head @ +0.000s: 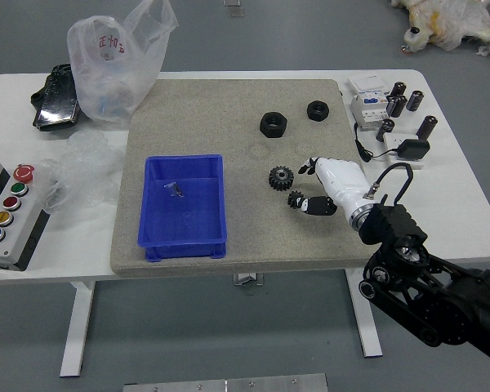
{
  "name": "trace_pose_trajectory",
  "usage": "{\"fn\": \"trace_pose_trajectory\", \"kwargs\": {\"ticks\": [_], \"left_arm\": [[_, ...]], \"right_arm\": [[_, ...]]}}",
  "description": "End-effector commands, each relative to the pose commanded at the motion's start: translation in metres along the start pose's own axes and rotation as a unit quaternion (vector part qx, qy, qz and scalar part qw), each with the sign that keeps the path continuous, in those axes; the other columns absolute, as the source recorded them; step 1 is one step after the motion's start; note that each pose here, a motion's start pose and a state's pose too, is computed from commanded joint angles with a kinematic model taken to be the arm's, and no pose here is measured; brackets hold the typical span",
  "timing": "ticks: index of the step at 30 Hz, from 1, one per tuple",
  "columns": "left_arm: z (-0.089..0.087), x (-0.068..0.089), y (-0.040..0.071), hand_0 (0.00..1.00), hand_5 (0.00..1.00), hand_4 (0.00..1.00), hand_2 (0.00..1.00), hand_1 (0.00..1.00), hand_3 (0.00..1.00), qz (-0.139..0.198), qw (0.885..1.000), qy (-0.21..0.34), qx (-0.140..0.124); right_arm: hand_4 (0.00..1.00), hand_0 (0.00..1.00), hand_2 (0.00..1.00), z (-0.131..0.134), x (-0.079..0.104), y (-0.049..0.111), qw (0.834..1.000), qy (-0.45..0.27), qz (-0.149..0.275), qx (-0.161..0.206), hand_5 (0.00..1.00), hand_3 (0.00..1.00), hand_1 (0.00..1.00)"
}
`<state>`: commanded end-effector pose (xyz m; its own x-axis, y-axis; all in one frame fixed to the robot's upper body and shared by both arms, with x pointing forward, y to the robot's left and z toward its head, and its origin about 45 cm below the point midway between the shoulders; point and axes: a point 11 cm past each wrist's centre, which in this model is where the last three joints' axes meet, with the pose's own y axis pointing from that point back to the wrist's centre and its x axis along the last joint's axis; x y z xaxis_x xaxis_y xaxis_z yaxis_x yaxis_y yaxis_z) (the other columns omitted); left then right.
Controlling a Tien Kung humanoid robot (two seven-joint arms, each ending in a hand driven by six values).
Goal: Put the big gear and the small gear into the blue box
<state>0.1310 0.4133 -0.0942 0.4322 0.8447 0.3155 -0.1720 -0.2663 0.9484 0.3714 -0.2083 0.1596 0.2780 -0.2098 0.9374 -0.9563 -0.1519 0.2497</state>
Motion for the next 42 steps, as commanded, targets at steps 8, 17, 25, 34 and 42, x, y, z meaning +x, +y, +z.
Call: {"fn": "trace_pose_trajectory", "kwargs": {"ticks": [8, 17, 25, 34, 42], "left_arm": [[0.0, 0.0, 0.0, 0.748, 0.597, 0.766, 0.627, 0.622, 0.779, 0.0, 1.0, 0.0, 0.001], [0.001, 0.0, 0.0, 0.748, 0.595, 0.765, 0.628, 0.624, 0.78, 0.0, 1.0, -0.001, 0.0], [0.001, 0.0, 0.0, 0.748, 0.594, 0.765, 0.629, 0.624, 0.78, 0.0, 1.0, -0.002, 0.0], [0.001, 0.0, 0.0, 0.748, 0.593, 0.763, 0.629, 0.626, 0.782, 0.001, 1.0, -0.002, -0.001], [0.003, 0.001, 0.0, 0.748, 0.593, 0.762, 0.629, 0.624, 0.782, 0.0, 1.0, -0.003, -0.003]], "right_arm": [[0.764, 0.469, 0.695, 0.002, -0.015, -0.005, 1.0, 0.003, -0.021, -0.003, 0.321, 0.687, 0.612], [0.764, 0.442, 0.63, 0.002, -0.022, -0.012, 1.0, 0.0, -0.031, -0.002, 0.343, 0.674, 0.591], [0.518, 0.412, 0.496, 0.003, -0.026, -0.014, 1.0, -0.007, -0.031, 0.001, 0.19, 0.6, 0.546], [0.295, 0.418, 0.322, 0.002, -0.022, -0.014, 1.0, -0.013, -0.014, 0.011, 0.046, 0.461, 0.485], [0.284, 0.415, 0.303, -0.006, -0.014, -0.013, 0.999, -0.016, 0.002, 0.029, 0.062, 0.459, 0.481]]}}
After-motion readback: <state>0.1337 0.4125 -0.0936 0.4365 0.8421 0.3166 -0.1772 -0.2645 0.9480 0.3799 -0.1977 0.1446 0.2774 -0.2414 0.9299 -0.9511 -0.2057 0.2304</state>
